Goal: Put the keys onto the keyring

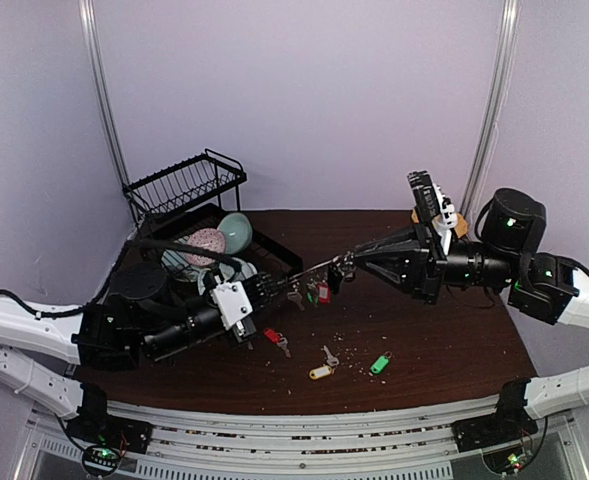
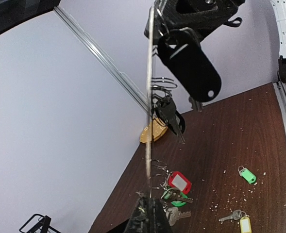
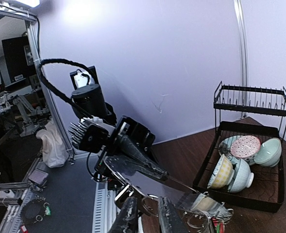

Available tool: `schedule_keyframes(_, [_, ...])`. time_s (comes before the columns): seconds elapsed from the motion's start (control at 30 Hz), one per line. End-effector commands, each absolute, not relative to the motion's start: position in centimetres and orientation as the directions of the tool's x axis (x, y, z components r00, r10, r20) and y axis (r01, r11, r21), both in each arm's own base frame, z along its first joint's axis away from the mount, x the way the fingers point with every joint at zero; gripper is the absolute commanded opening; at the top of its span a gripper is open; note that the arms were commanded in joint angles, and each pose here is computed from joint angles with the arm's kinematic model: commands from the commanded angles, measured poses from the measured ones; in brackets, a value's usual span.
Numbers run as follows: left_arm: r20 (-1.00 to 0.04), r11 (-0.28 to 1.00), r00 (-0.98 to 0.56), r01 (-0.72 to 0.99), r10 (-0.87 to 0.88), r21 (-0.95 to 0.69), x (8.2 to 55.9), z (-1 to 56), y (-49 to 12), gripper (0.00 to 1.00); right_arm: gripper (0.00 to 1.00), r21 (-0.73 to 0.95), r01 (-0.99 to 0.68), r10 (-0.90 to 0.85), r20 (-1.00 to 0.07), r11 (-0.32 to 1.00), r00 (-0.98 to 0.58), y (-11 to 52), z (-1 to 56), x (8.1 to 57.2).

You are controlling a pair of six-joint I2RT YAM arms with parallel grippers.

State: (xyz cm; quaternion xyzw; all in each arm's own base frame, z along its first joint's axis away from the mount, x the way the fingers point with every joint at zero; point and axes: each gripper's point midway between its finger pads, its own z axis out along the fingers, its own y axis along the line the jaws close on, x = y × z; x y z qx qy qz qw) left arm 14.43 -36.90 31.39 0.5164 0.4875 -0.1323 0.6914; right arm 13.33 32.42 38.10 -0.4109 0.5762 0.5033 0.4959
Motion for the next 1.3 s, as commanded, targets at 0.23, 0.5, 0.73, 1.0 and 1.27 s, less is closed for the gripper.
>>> schedule_keyframes(0.23, [-0.558, 0.505, 0.744, 0.344, 0.368, 0.791, 14.3, 38.2, -36.2, 0.00, 0.19, 0.102, -0.994, 0.126, -0.987, 0.050, -0.095, 31.5, 40.9, 10.9])
schedule_keyframes(0.5, [-0.528, 0.511, 0.766, 0.309, 0.365, 0.802, 13.8, 39.2, -36.3, 0.00, 0.20, 0.078, -0.996, 0.093, -0.992, -0.050, -0.082, 32.4, 40.8, 9.3])
schedule_keyframes(0.73, [-0.518, 0.518, 0.769, 0.289, 0.375, 0.805, 13.9, 39.4, -36.3, 0.00, 0.20, 0.031, -0.998, 0.087, -0.996, -0.052, -0.035, 31.6, 40.4, 8.6])
schedule_keyframes(1.0, [-0.511, 0.542, 0.776, 0.266, 0.371, 0.797, 14.0, 40.2, -36.2, 0.00, 0.21, 0.029, -0.998, 0.102, -0.994, -0.054, -0.034, 31.6, 39.7, 8.6])
schedule_keyframes(1.27, [-0.522, 0.539, 0.781, 0.292, 0.342, 0.790, 13.6, 40.1, -36.5, 0.00, 0.22, 0.032, -0.998, 0.154, -0.987, -0.060, -0.041, 32.3, 40.6, 9.0])
